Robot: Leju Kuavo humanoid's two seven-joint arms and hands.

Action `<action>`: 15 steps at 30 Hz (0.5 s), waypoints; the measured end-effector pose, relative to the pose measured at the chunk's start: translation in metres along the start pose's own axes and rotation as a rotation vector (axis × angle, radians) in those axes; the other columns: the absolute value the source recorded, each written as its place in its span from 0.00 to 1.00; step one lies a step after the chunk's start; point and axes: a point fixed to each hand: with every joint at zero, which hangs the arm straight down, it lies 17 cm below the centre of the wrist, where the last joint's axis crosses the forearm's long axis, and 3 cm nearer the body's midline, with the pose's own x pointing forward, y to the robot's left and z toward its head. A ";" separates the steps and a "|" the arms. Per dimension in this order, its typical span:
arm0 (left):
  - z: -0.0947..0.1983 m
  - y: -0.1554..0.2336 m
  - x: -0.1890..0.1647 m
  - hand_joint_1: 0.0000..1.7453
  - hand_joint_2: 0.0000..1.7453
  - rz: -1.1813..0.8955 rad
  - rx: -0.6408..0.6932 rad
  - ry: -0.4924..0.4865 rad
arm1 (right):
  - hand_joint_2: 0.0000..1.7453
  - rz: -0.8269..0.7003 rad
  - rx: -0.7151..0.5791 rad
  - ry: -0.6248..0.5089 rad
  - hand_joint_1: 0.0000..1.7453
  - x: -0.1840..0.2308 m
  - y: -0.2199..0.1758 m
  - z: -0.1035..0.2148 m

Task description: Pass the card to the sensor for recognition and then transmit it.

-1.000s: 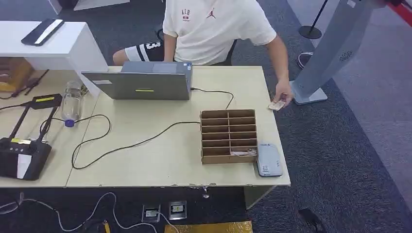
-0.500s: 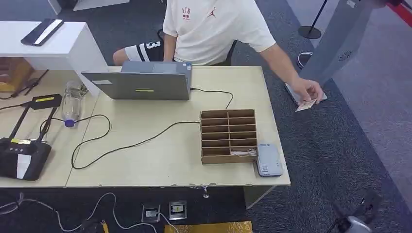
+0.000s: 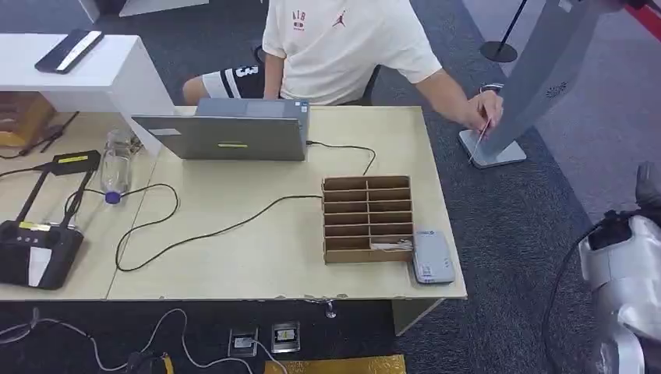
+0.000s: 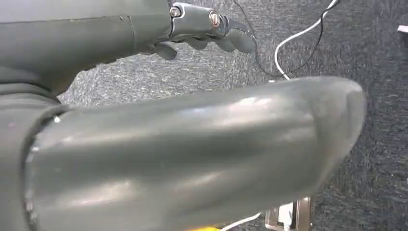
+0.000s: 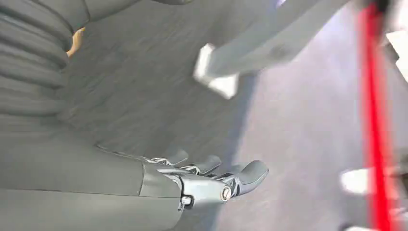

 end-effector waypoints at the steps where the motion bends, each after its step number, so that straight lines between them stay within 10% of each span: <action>1: 0.000 -0.001 0.000 0.00 0.00 0.002 0.000 0.000 | 1.00 -0.021 0.009 -0.019 0.00 0.012 0.006 0.000; 15: 0.001 -0.003 0.004 0.00 0.00 -0.008 -0.002 -0.024 | 1.00 -0.110 0.129 -0.257 0.00 0.126 0.055 0.018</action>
